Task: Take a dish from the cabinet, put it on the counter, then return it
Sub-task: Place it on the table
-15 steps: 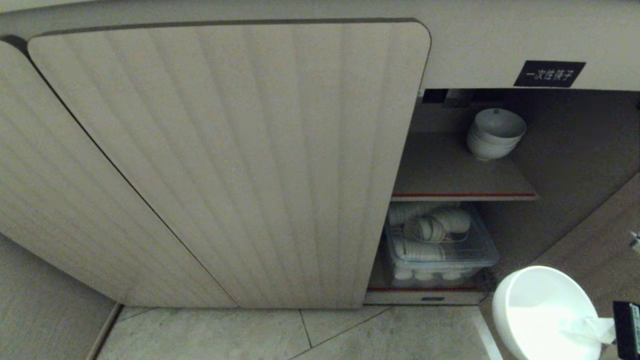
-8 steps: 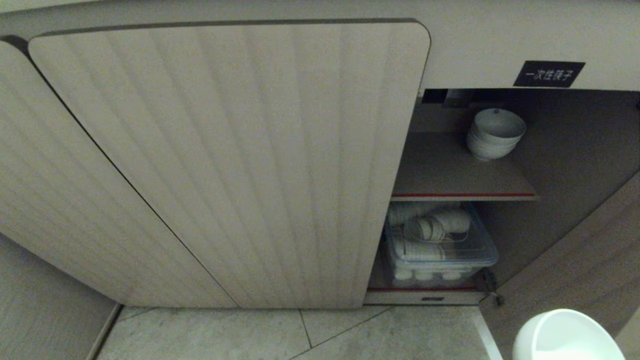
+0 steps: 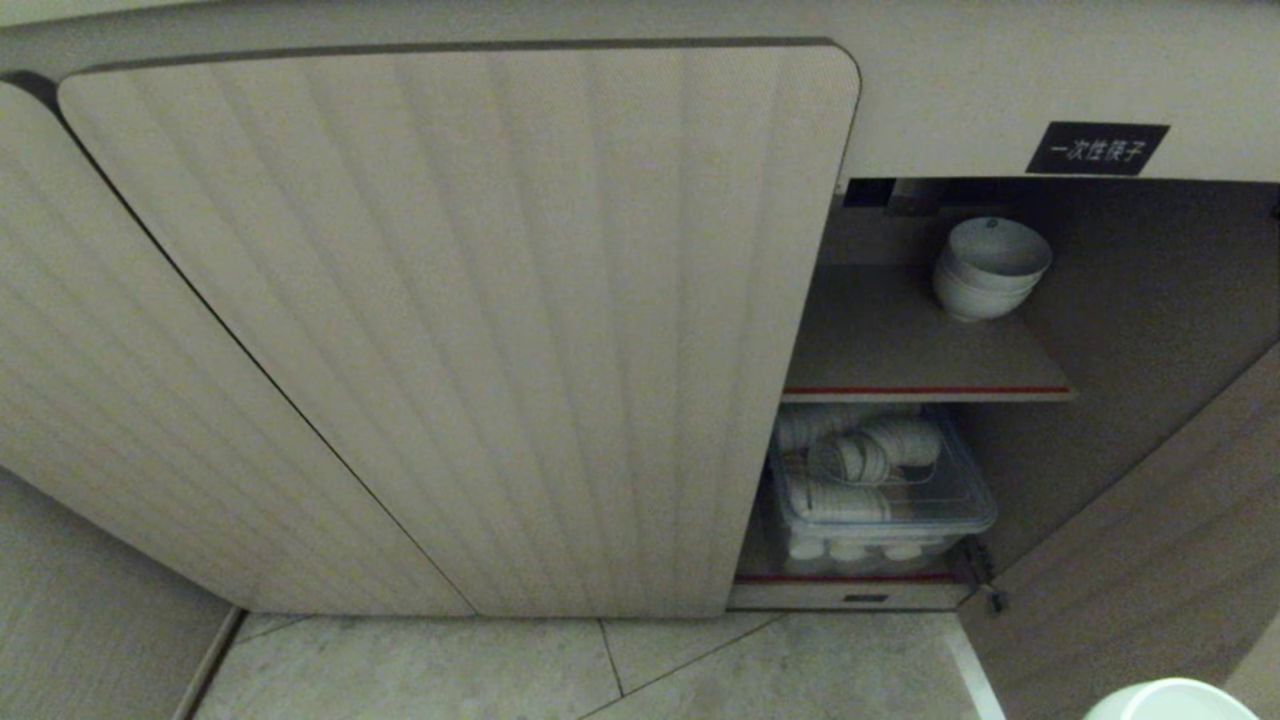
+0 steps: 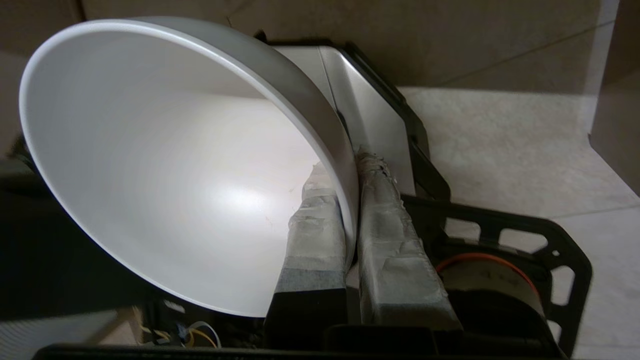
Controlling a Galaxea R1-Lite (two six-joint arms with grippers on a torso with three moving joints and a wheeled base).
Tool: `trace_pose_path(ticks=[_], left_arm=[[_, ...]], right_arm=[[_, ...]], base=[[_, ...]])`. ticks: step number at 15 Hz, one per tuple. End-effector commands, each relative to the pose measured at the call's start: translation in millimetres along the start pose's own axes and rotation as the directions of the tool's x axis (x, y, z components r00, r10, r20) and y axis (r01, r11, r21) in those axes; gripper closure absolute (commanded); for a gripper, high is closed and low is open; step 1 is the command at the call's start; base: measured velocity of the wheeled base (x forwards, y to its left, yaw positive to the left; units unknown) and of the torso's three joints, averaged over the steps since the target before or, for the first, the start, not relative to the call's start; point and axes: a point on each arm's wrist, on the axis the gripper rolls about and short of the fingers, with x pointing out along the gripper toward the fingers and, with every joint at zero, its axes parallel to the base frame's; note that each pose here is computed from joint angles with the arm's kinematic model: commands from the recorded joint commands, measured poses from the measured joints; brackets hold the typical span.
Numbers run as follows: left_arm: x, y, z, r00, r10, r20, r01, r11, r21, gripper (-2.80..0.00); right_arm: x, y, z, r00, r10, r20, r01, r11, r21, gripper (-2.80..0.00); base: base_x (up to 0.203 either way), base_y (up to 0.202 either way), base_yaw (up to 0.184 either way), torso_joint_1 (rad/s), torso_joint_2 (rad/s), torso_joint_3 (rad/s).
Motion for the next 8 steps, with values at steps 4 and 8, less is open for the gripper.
trace_pose_path(ticks=[4,8], left_arm=[[0.0,0.0,0.0,1.0,0.0,0.0,0.0,1.0,0.0,0.0],[0.0,0.0,0.0,1.0,0.0,0.0,0.0,1.0,0.0,0.0]], right_arm=[[-3.7,-1.1,-6.9,0.999,-0.009,-0.032,0.008,0.998,-0.06,0.0],[-8.4,0.9,-5.0,1.0,-0.009,-0.029,0.006,0.996,-0.088,0.0]], base=[[0.0,0.0,0.0,0.0,0.0,0.0],[0.0,0.0,0.0,0.0,0.0,0.0]])
